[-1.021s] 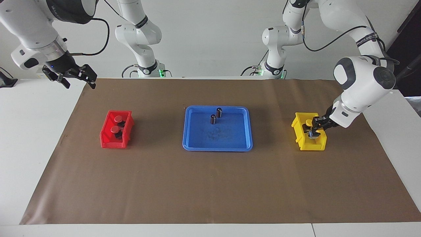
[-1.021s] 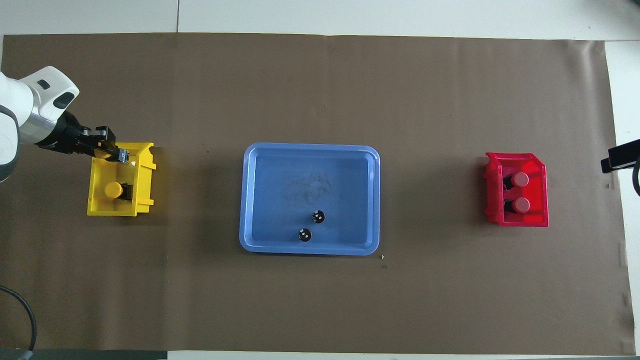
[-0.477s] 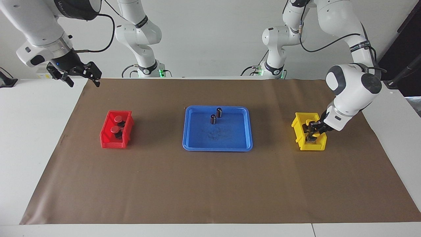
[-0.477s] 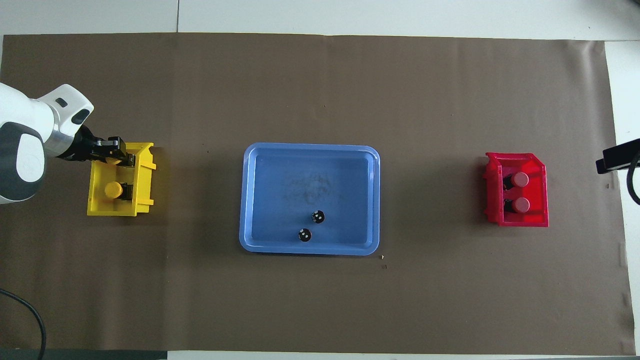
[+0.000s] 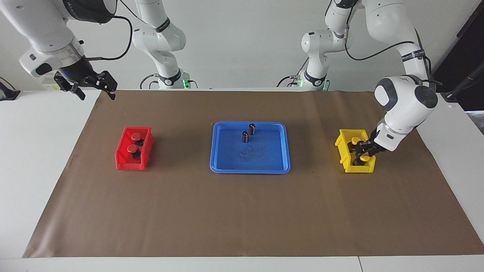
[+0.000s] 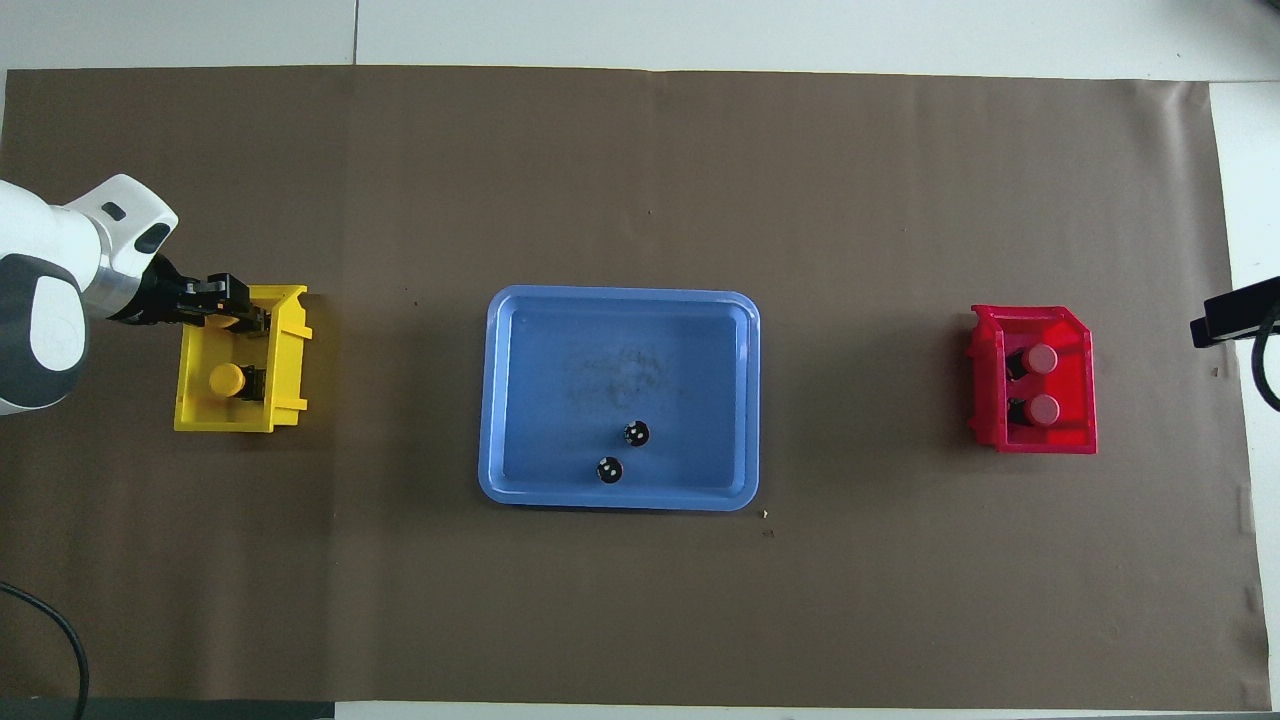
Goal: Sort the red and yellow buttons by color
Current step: 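Open the left gripper over the yellow bin and hold above it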
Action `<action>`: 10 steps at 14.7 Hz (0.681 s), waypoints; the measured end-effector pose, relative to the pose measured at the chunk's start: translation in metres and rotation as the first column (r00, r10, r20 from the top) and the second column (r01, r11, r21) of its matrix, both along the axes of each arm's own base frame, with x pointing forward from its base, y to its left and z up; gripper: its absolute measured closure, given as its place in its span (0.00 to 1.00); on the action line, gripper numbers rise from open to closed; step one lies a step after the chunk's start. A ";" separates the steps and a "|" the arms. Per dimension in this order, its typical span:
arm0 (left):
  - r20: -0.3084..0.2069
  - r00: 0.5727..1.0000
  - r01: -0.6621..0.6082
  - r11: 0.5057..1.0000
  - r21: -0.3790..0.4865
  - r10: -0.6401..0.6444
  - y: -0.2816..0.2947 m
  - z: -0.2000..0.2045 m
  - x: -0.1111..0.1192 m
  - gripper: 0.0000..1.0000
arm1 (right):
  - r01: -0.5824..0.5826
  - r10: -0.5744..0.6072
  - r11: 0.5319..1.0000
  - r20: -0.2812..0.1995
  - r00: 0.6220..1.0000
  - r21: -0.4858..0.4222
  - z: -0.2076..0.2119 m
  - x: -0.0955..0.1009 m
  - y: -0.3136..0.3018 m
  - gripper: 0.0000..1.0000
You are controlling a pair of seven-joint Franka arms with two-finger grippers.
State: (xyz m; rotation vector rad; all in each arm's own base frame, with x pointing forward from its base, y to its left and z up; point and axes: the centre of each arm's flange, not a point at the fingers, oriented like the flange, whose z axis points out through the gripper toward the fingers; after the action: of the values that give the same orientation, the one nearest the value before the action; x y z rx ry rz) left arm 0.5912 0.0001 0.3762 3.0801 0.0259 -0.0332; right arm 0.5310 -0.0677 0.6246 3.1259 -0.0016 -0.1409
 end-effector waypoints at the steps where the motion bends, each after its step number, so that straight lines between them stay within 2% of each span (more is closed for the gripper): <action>1: 0.000 1.000 0.000 1.000 0.000 0.000 0.000 0.000 0.000 0.37 | 0.000 0.000 1.000 0.000 1.000 0.000 0.000 0.000 0.000 0.00; 5: -0.003 1.000 0.008 1.000 -0.002 -0.008 -0.002 0.012 0.004 0.26 | 0.000 0.000 1.000 0.000 1.000 0.000 0.000 0.000 0.000 0.00; 6: -0.019 1.000 0.017 1.000 -0.005 -0.017 -0.004 0.025 0.006 0.14 | 0.000 0.000 1.000 0.000 1.000 0.000 0.000 0.000 0.000 0.00; 7: -0.037 0.999 0.036 0.999 0.001 -0.036 -0.006 0.045 0.009 0.04 | 0.000 0.000 1.000 0.000 1.000 0.000 0.000 0.000 0.000 0.00; 8: -0.049 0.997 0.064 0.998 0.022 -0.062 -0.008 0.069 0.011 0.00 | 0.000 0.000 1.000 0.000 1.000 0.000 0.000 0.000 0.000 0.00; 10: -0.055 0.993 0.110 0.993 0.047 -0.107 -0.016 0.120 0.011 0.00 | 0.000 0.000 1.000 0.000 1.000 0.000 0.000 0.000 0.000 0.00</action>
State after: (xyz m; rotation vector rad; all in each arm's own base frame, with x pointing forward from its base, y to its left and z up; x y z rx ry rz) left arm 0.6021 -0.0161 0.4959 3.1269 -0.1411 -0.1206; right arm 0.5311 -0.0676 0.6246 3.1259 -0.0013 -0.1409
